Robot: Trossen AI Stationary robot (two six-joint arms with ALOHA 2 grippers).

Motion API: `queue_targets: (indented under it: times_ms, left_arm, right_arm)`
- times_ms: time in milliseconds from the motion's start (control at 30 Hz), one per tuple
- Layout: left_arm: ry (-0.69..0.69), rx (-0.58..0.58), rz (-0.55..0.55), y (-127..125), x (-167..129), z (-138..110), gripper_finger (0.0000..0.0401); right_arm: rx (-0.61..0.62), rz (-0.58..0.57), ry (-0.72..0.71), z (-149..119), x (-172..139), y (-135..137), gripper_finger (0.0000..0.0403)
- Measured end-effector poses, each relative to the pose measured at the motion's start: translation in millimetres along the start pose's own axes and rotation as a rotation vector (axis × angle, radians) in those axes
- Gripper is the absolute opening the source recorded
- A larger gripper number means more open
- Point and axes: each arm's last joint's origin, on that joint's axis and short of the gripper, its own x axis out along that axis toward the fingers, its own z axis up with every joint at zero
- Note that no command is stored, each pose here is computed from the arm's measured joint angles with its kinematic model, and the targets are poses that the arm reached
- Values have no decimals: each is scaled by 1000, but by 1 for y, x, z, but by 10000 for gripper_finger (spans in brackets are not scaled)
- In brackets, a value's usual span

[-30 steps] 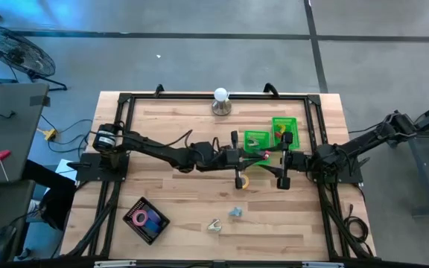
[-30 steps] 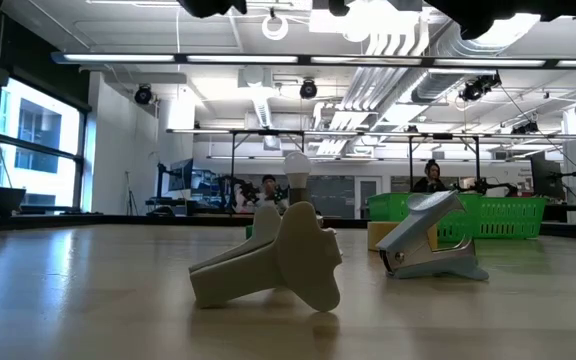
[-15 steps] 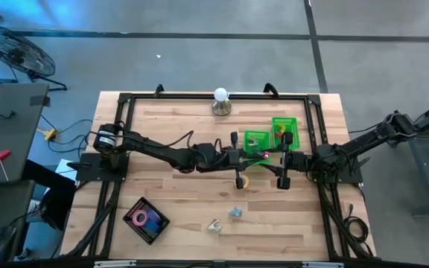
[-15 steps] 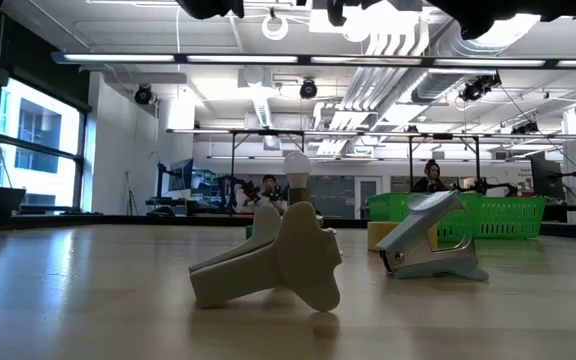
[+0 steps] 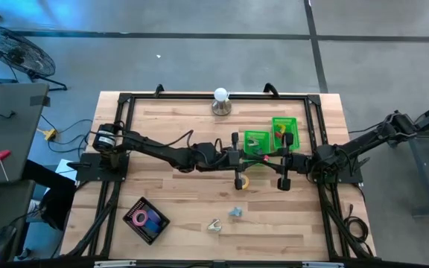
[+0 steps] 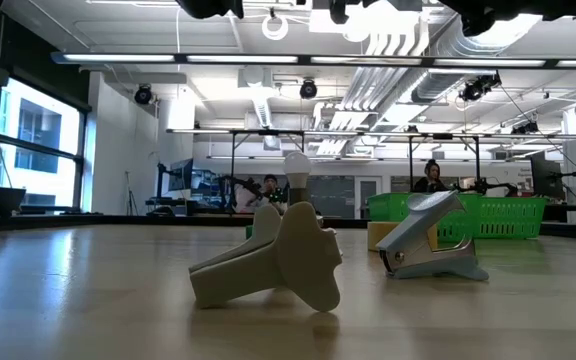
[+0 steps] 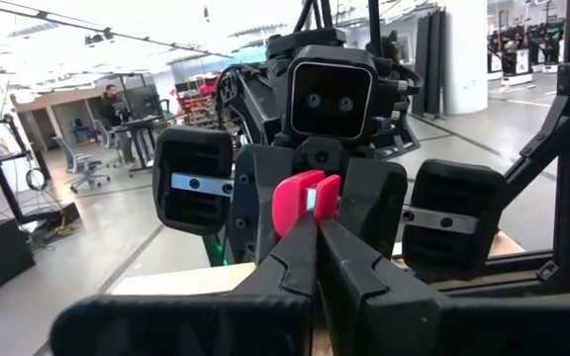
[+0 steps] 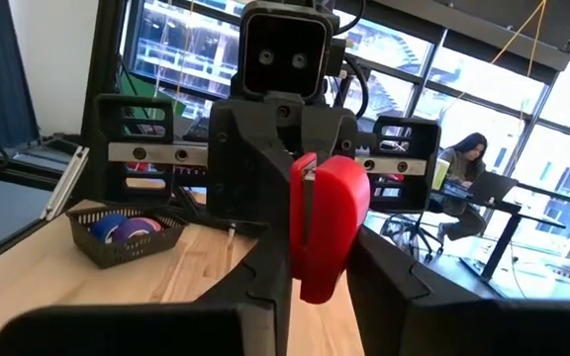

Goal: Pick and place Stapler, Stapler remover, tape
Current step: Put the red stapler into the right green basket

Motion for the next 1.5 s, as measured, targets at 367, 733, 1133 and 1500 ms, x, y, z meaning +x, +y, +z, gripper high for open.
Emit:
queue_targets:
  times_ms: [367,733,1133,1500]
  left_arm:
    - [78,104,-8,-21,-8,6,1]
    - [186,207,274,-40,-31,37,1]
    - [494,512,612,-74,-60,33,1]
    - [531,539,607,-88,-69,29,1]
  right_arm:
    - [-26,2,43,-4,0,1,54]
    - [-32,-39,57,-5,0,0,45]
    - [-267,-701,486,-29,-19,-18,45]
    - [80,-791,802,-81,-43,-54,45]
